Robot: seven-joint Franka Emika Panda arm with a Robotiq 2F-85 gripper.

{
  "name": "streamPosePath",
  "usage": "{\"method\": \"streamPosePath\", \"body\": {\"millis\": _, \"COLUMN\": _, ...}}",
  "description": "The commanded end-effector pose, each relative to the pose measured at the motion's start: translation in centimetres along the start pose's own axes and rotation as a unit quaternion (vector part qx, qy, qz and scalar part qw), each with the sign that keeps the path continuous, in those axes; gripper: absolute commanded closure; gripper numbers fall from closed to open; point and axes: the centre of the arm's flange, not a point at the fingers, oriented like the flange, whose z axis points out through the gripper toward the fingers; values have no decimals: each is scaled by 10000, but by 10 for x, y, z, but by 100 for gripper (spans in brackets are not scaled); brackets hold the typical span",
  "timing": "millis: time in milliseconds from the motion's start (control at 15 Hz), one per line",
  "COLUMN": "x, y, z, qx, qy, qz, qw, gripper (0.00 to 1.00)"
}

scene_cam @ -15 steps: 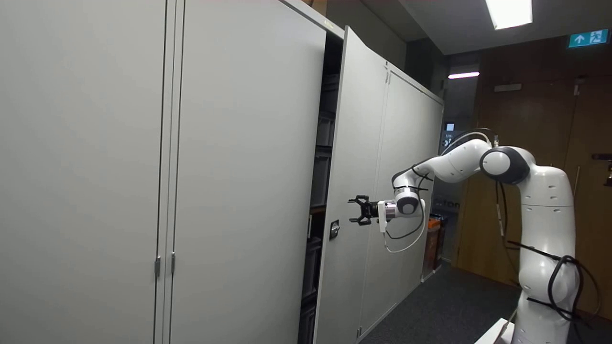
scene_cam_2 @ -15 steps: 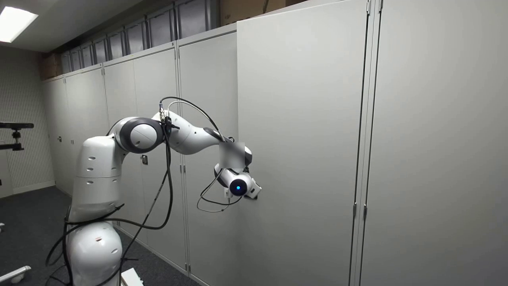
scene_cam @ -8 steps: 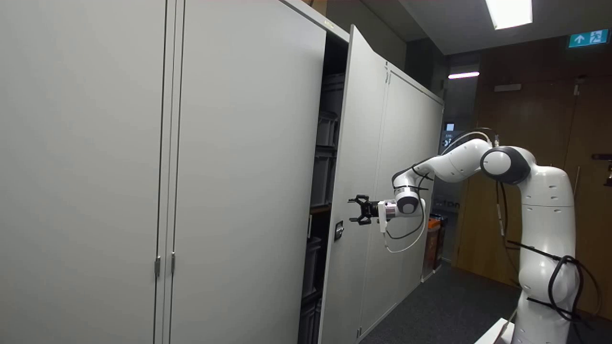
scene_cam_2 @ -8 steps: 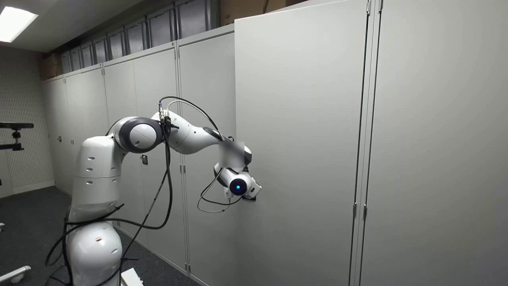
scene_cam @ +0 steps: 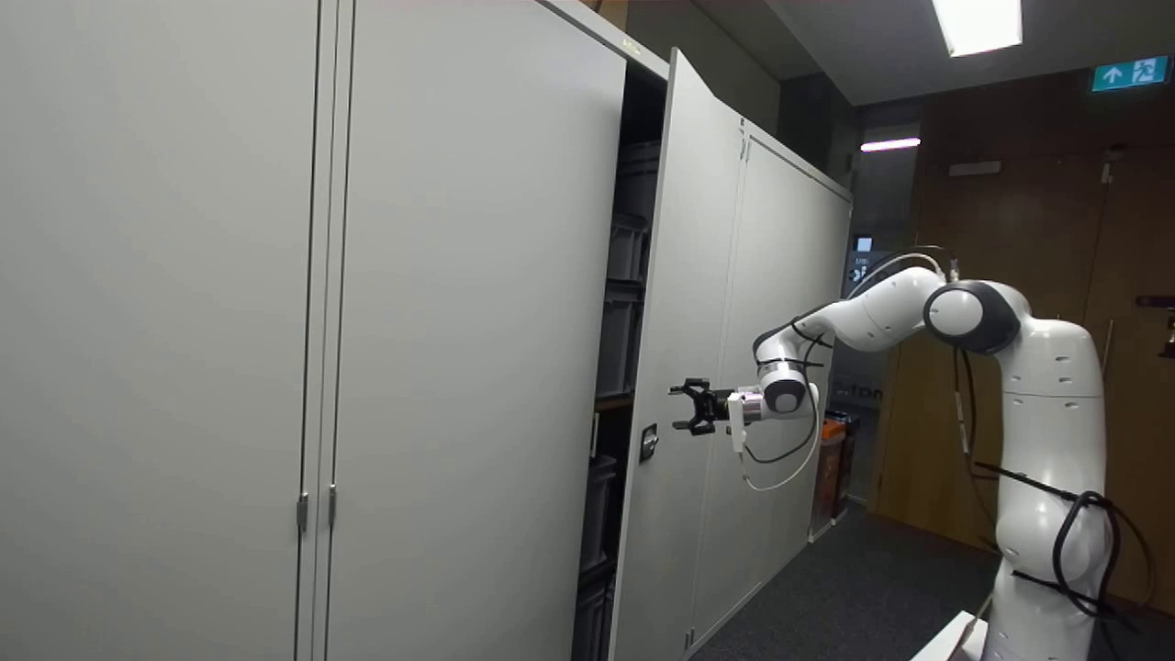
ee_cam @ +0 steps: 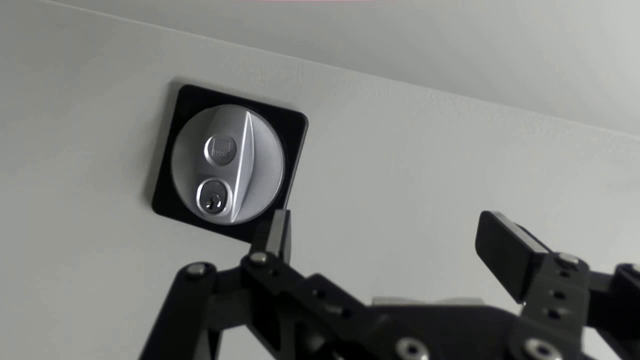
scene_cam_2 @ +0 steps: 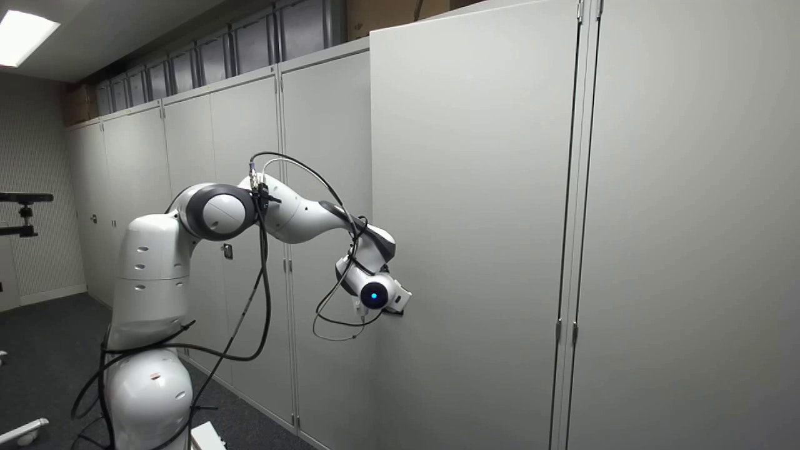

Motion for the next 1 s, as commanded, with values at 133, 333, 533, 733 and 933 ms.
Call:
{"method": "streamPosePath", "body": {"millis": 133, "x": -14, "y": -14, "z": -20, "qx": -175, "qy": -60, "qz": -556, "qw": 9983, "gripper": 0}}
{"method": "streamPosePath", "body": {"millis": 333, "x": -22, "y": -18, "z": -20, "qx": -259, "qy": -159, "qz": -709, "qw": 9970, "gripper": 0}}
{"method": "streamPosePath", "body": {"millis": 533, "x": -34, "y": -22, "z": -18, "qx": -391, "qy": -215, "qz": -874, "qw": 9952, "gripper": 0}}
{"method": "streamPosePath", "body": {"millis": 733, "x": -50, "y": -30, "z": -12, "qx": -517, "qy": -251, "qz": -1078, "qw": 9925, "gripper": 0}}
{"method": "streamPosePath", "body": {"millis": 933, "x": -64, "y": -40, "z": -4, "qx": -647, "qy": -282, "qz": -1267, "qw": 9894, "gripper": 0}}
